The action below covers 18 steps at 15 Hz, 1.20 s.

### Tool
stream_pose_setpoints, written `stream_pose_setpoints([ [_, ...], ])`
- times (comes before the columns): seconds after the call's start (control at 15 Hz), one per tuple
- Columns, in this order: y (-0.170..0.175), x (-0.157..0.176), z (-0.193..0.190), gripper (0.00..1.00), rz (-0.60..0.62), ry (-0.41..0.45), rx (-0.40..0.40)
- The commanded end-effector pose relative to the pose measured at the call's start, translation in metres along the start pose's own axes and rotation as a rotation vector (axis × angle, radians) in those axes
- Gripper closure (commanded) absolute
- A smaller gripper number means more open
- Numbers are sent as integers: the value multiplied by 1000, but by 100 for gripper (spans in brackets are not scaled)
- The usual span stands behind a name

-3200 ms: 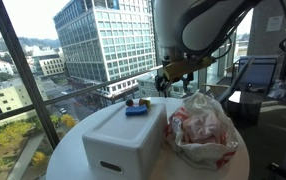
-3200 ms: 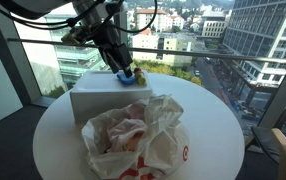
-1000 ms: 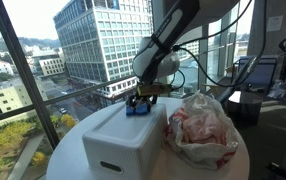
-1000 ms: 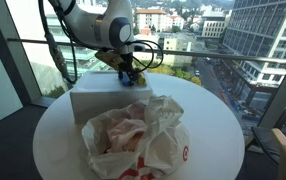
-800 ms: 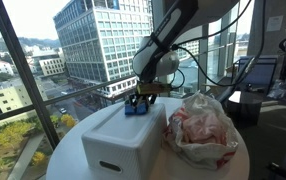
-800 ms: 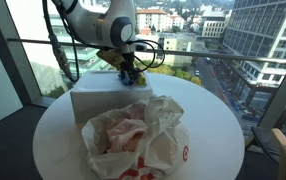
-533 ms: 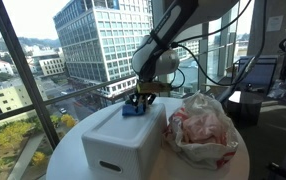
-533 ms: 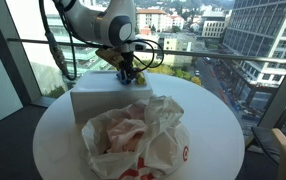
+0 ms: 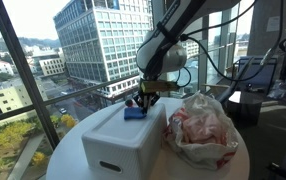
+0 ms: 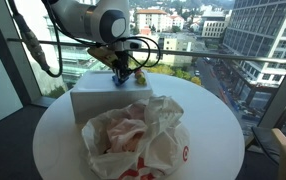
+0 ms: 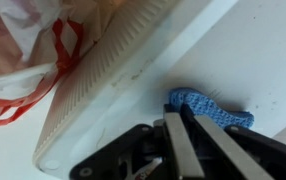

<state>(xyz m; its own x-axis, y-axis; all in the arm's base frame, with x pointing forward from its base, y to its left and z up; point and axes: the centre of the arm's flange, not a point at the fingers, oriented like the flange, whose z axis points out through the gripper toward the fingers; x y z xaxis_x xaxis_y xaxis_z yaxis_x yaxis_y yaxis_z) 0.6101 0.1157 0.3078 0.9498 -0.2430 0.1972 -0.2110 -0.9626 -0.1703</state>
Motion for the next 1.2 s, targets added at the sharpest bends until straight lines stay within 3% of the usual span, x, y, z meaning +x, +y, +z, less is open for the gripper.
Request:
stream_pose_setpoints([
  [0.0, -3, -29, -39, 89, -18, -3, -14],
  [0.33, -9, -52, -97, 91, -21, 13, -89],
  [0.67, 31, -82, -135, 91, 98, -67, -294],
  [0.93, 86, -102, -135, 92, 261, -162, -411],
  [1.13, 116, -103, -109, 91, 342, -222, -465],
])
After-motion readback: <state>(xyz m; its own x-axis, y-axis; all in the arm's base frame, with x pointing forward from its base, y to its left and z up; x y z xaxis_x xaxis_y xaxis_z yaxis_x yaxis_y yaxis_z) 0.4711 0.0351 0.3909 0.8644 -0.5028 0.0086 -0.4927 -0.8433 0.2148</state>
